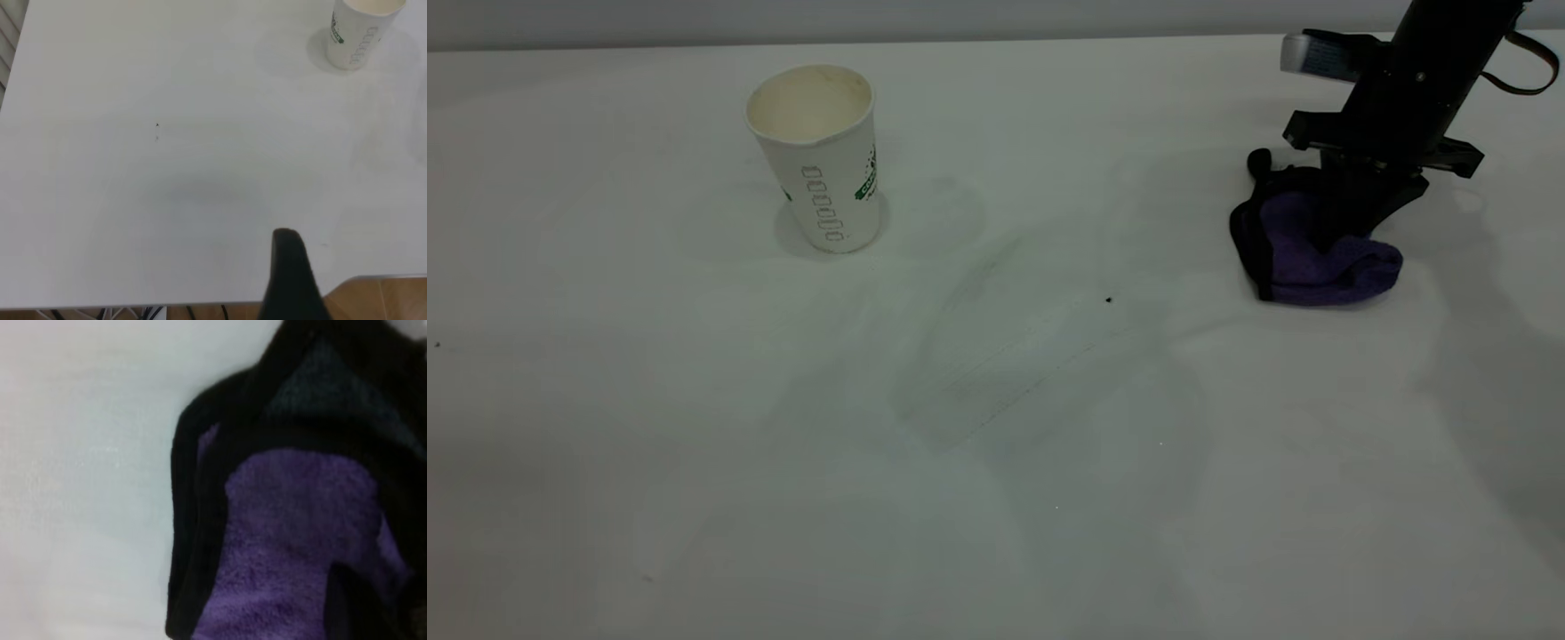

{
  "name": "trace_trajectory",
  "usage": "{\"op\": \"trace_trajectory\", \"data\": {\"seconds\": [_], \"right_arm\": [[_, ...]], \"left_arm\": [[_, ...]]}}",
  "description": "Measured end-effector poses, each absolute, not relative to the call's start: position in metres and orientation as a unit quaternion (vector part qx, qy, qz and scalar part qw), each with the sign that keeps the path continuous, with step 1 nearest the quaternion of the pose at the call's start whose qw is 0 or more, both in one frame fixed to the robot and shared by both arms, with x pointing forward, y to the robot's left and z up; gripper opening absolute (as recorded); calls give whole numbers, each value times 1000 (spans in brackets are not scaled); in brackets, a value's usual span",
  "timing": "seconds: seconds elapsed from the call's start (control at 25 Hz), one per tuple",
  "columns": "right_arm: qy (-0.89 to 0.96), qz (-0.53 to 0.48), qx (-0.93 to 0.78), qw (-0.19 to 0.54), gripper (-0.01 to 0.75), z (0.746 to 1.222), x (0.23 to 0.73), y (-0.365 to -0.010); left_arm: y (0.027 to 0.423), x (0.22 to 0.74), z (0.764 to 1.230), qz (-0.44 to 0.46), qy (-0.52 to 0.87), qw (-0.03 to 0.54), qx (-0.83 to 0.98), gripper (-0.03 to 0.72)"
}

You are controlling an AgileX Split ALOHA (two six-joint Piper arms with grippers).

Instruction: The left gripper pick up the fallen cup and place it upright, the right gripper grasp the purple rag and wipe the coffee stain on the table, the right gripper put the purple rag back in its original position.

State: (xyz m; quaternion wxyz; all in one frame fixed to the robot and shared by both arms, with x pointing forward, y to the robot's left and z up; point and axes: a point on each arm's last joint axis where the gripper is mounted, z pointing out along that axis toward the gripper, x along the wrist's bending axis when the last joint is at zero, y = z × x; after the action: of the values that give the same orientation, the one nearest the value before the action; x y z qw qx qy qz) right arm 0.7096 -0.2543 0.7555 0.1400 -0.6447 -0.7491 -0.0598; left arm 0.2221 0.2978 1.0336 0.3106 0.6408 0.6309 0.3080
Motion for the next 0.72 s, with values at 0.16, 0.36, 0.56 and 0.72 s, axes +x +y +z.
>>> {"op": "trace_trajectory", "data": {"seconds": [0.16,0.36,0.56,0.72], "right_arm": [[-754,-55,-637,149,268,762,711,-252],[-769,-40,-621,148,442,780,716,-253],[-772,-81,-623,99,466,848,728,-253],[-774,-123,-619,53,448,914,729,-253]], "left_arm": [[298,222,1034,308,631,311,641,552],[298,222,1034,308,631,311,641,552],[298,222,1034,308,631,311,641,552],[298,222,1034,308,631,311,641,552]]}}
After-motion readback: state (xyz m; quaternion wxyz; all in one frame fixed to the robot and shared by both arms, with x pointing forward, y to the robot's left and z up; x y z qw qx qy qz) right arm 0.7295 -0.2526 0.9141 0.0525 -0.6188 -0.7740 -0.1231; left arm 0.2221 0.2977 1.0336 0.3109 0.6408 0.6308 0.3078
